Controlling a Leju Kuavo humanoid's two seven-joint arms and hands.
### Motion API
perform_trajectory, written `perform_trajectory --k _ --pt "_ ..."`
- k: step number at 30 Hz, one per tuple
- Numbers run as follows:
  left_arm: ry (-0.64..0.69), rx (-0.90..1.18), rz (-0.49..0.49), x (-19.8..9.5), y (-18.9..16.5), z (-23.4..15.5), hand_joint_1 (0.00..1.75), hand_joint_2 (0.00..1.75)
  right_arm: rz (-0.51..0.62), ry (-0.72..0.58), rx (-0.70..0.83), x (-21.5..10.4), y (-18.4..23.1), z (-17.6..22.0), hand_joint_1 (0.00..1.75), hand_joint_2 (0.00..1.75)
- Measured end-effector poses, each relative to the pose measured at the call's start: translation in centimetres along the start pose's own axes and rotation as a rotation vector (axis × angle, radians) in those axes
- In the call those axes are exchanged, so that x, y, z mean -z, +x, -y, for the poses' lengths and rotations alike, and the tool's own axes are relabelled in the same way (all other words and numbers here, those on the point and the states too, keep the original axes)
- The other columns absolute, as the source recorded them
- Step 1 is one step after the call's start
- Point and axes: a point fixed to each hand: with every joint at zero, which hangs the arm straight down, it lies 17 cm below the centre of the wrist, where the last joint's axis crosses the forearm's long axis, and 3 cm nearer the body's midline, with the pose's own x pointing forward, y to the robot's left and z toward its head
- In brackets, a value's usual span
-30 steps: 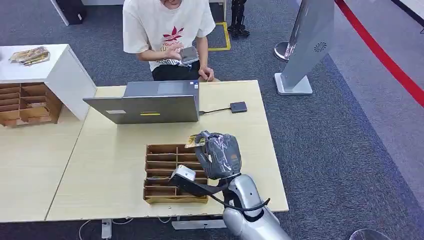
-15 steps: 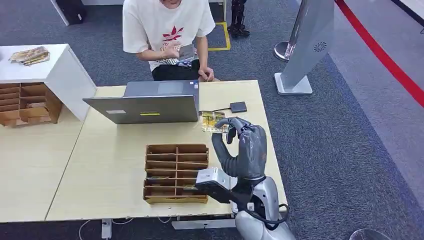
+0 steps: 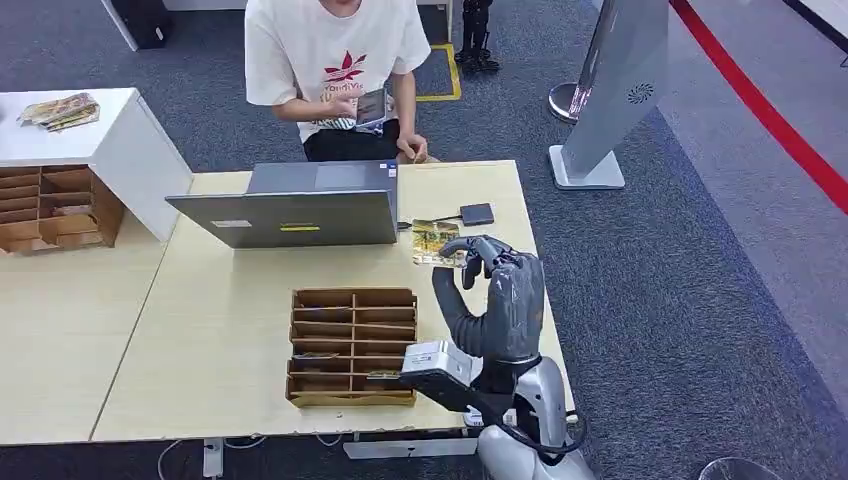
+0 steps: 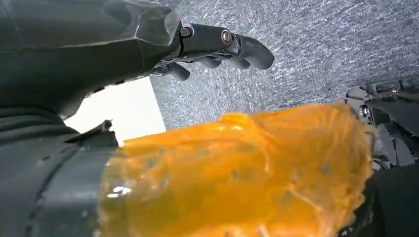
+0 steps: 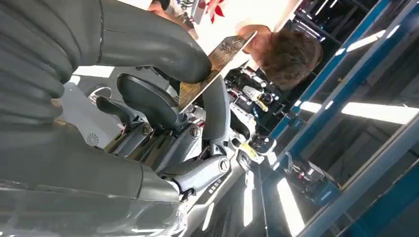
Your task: Pass the card to the sensor for recognition and then transmit it.
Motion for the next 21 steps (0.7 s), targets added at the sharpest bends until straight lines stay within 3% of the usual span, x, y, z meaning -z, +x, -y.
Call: perform_trajectory --k 13,21 --pt "-0.004 0.023 0.0 0.0 0.0 0.1 0.0 0.0 0.05 0.031 -0.041 0.4 0.8 -0.7 1.75 1.75" --pt "-0.011 0.081 -0.003 -0.1 0.7 0.0 0.0 0.0 0.101 0.126 -0.079 3.7 1.8 -4.0 1.75 1.75"
